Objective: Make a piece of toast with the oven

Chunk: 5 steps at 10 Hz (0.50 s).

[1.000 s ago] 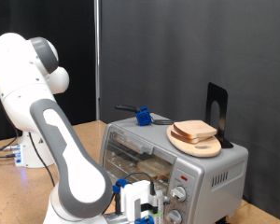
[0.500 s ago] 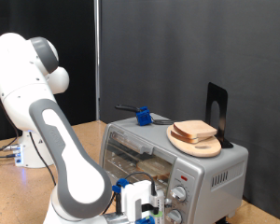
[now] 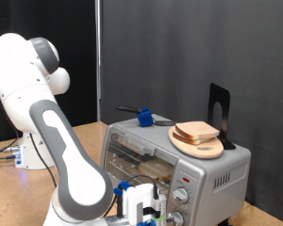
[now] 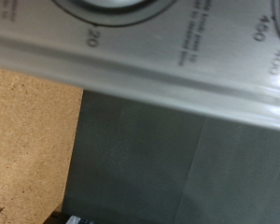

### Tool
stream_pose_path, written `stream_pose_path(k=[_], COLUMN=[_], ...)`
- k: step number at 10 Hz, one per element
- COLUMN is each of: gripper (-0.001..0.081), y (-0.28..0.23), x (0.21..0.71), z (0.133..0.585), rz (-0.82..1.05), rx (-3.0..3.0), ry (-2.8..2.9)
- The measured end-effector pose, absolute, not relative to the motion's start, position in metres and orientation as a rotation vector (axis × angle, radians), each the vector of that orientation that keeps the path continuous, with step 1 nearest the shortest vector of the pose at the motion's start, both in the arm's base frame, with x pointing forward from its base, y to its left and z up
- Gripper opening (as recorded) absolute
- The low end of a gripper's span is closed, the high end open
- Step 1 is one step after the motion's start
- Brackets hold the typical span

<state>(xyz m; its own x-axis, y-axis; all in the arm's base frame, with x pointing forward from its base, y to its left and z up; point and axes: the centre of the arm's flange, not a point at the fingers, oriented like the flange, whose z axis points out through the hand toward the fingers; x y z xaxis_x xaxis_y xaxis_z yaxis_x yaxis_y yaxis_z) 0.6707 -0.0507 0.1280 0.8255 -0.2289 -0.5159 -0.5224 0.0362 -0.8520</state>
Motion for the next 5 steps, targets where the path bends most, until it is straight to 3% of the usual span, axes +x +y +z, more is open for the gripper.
stream_pose_path(k=[2, 5], gripper=[0.0023, 0.0007], y=[-0.0512, -0.0514], x=[0.6708, 0.6697], z=[0.1291, 0.129], rz=[0.254, 0.262], rx=[-1.548, -1.547], ry=[0.63, 0.637])
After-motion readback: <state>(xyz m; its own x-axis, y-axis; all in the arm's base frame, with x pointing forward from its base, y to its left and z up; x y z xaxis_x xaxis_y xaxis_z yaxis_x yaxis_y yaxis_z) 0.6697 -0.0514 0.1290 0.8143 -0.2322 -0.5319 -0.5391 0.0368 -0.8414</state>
